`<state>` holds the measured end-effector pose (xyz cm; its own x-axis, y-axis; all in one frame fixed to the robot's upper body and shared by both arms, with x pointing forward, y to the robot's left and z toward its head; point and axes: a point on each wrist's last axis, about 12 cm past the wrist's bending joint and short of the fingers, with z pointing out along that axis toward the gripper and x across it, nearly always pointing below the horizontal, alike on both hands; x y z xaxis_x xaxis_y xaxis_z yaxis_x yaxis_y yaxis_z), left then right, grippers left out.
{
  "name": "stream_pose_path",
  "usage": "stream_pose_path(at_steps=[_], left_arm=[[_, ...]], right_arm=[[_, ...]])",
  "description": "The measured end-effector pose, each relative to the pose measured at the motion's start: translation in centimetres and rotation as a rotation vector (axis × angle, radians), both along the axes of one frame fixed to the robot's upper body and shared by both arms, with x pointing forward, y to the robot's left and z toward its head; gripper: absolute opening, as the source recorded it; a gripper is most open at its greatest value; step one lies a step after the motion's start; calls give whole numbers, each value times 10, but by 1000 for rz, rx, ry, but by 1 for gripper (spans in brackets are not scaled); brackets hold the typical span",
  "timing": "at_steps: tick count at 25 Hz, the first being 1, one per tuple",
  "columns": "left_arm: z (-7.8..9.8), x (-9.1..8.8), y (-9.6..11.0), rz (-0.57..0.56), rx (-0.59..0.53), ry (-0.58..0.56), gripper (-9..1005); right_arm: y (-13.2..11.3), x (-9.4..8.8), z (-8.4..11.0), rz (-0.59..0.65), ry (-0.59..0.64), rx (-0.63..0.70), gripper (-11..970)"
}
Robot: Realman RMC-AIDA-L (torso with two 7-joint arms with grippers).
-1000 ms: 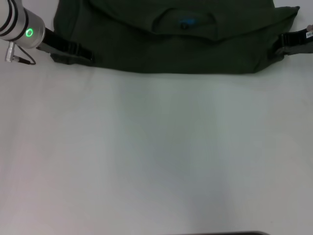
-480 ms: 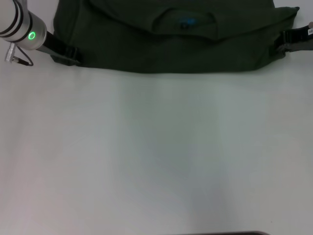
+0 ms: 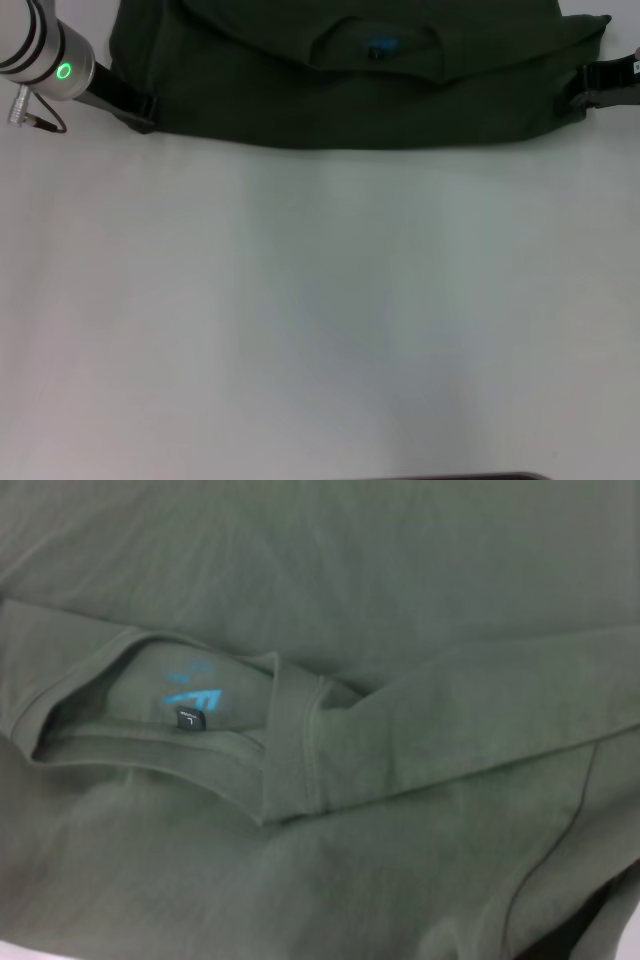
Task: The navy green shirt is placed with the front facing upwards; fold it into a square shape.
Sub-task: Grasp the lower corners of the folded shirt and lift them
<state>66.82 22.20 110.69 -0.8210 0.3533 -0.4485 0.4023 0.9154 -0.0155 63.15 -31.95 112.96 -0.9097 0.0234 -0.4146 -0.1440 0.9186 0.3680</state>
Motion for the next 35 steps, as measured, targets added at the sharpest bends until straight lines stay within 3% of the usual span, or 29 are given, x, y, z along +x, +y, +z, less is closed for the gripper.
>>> stream_pose_path(at_steps=[6, 18, 35], left_arm=[[2, -1, 2, -5, 1, 18, 83], [9, -10, 7, -55, 3, 95, 53], [15, -52, 30, -183, 1, 337, 54]], right_arm=[[0, 1, 1, -2, -3, 2, 46], [7, 0, 6, 48, 2, -1, 48], [0, -43, 2, 170, 166, 19, 50]])
